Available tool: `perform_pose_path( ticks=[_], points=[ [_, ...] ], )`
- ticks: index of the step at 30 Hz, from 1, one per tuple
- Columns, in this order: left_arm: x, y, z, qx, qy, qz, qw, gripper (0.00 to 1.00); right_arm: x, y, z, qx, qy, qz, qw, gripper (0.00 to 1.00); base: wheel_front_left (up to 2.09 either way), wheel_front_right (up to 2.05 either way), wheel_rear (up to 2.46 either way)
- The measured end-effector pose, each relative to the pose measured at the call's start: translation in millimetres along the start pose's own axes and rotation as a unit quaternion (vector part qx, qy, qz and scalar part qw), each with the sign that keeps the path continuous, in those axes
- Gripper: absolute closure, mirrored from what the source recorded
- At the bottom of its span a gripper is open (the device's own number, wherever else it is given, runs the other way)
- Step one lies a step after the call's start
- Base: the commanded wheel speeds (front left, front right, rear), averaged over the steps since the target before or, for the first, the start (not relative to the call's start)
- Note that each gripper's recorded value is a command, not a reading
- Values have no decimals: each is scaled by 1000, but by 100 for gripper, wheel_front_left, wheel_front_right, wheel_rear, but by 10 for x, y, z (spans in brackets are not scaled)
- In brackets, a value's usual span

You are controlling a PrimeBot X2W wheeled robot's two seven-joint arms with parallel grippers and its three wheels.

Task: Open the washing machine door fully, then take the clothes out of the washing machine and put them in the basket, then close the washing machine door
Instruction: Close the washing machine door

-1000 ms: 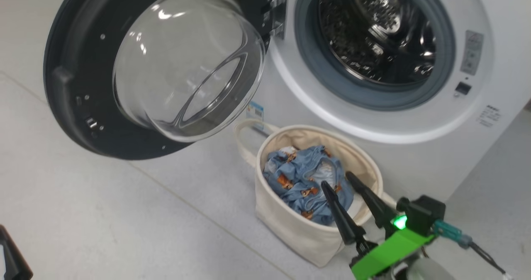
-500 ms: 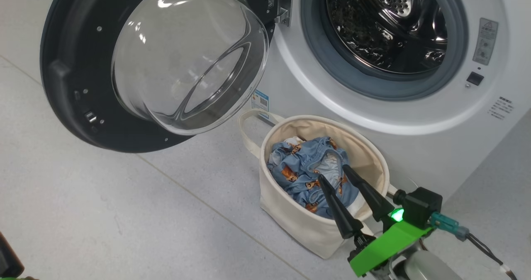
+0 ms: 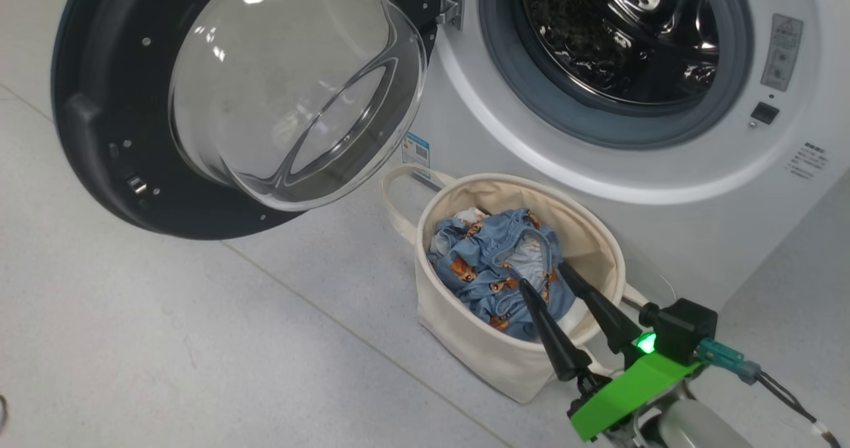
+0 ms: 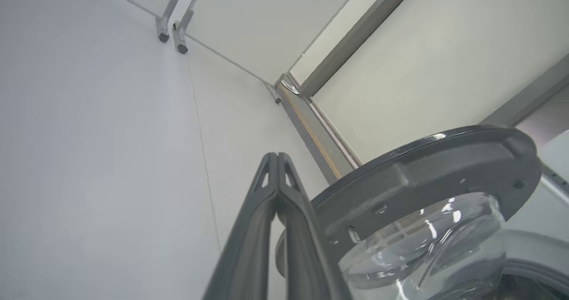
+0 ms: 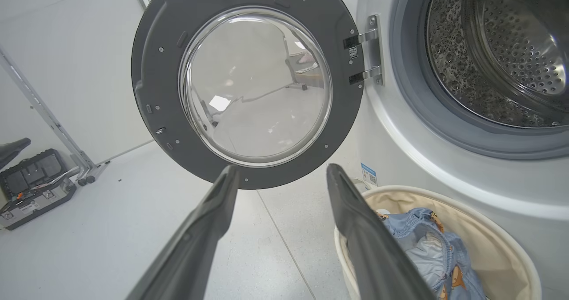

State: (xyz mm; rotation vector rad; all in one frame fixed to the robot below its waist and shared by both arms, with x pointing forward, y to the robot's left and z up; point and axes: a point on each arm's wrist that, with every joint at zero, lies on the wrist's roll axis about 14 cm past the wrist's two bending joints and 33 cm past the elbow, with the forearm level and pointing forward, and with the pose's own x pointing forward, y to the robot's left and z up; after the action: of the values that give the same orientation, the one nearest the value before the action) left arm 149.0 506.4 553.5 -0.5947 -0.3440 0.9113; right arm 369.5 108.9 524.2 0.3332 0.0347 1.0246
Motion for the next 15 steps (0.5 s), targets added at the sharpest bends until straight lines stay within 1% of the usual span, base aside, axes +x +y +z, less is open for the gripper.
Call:
perform_pose_path(
  ticks=[2, 5, 7, 9, 10, 11, 13, 15],
  points=[
    [138, -60, -51, -65, 25, -2, 998, 100, -15, -50, -25, -1, 4, -3, 1000, 0, 0, 0, 0],
    [343, -88, -59, -149, 56, 6, 987, 100, -46, -148, -70, -6, 12, -8, 1000, 0, 0, 0, 0],
    [451, -35, -30, -152, 74, 21, 985, 100, -64, -207, -84, -9, 15, -11, 1000, 0, 0, 0, 0],
    [549, -12, -1, -202, 83, 31, 975, 100, -77, -270, -64, -12, 13, -15, 1000, 0, 0, 0, 0],
    [598, -12, 4, -220, 85, 36, 971, 100, -79, -300, -46, -14, 11, -17, 1000, 0, 0, 0, 0],
    [644, -23, -2, -227, 89, 39, 969, 100, -86, -335, -32, -16, 9, -19, 1000, 0, 0, 0, 0],
    [744, -73, -11, -268, 91, 44, 958, 100, -120, -419, -21, -20, 10, -26, 999, 0, 0, 0, 0],
    [828, -134, -44, -266, 104, 46, 957, 100, -152, -503, -21, -23, 14, -34, 999, 0, 0, 0, 0]
  ],
)
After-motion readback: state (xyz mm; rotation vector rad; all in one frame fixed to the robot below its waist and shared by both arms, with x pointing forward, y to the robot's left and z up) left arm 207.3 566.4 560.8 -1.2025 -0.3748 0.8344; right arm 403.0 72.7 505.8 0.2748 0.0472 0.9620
